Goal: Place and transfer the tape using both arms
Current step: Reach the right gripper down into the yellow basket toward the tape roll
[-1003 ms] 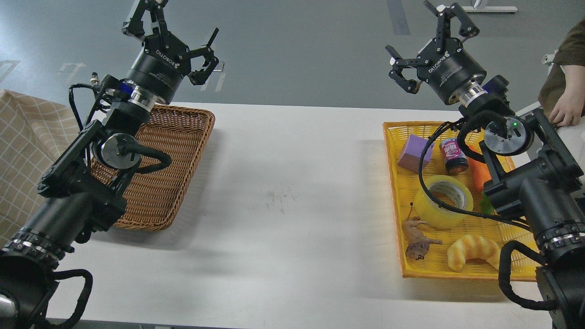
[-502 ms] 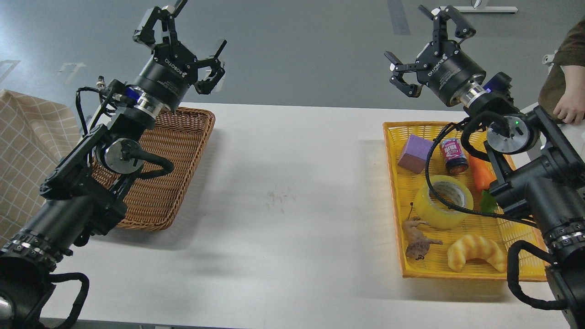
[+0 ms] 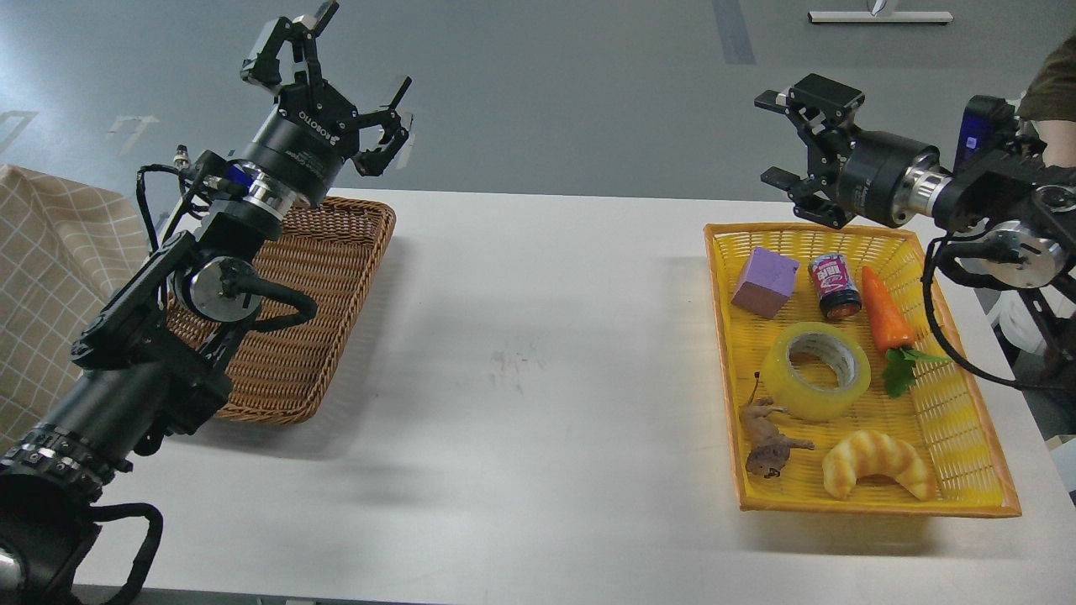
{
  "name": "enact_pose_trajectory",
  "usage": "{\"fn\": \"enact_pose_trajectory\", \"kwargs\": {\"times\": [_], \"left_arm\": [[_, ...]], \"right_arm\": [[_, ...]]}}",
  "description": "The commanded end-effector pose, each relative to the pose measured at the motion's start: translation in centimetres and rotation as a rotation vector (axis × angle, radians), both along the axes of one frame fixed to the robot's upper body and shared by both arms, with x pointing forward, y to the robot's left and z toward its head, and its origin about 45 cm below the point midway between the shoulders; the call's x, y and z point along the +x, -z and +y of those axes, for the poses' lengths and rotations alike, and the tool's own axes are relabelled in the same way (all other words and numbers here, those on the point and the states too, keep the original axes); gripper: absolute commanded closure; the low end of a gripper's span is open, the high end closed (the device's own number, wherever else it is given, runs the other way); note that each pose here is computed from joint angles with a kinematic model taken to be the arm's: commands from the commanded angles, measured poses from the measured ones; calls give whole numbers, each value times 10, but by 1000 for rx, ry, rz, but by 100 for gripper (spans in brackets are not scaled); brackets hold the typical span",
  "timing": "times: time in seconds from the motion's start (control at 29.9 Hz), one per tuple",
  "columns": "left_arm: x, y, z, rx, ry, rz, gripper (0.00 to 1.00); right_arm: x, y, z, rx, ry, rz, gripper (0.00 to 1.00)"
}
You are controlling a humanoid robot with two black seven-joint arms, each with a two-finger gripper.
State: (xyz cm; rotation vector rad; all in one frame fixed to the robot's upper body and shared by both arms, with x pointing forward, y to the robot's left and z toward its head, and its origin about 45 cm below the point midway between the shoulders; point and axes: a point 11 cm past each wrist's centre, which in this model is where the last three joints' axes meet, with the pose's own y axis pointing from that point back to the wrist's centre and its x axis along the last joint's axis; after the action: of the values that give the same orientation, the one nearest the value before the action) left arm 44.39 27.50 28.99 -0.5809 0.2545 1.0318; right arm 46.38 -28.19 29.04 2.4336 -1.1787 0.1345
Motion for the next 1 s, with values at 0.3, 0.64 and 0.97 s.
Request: {"fn": "enact_pose_trajectory", "kwargs": {"times": [0.3,0.64,0.97], "left_arm": [[1,-3,1,0,0,-7,2],[1,-7,6,7,-6,-16,2],[1,-7,6,5,-6,-18,2]], "right_arm": [[-47,-25,-76,-407,-20,-89,0],[-65,2,-124,-765,-36,-26,0],[-86,54,-118,-877,-156,88,1]]}}
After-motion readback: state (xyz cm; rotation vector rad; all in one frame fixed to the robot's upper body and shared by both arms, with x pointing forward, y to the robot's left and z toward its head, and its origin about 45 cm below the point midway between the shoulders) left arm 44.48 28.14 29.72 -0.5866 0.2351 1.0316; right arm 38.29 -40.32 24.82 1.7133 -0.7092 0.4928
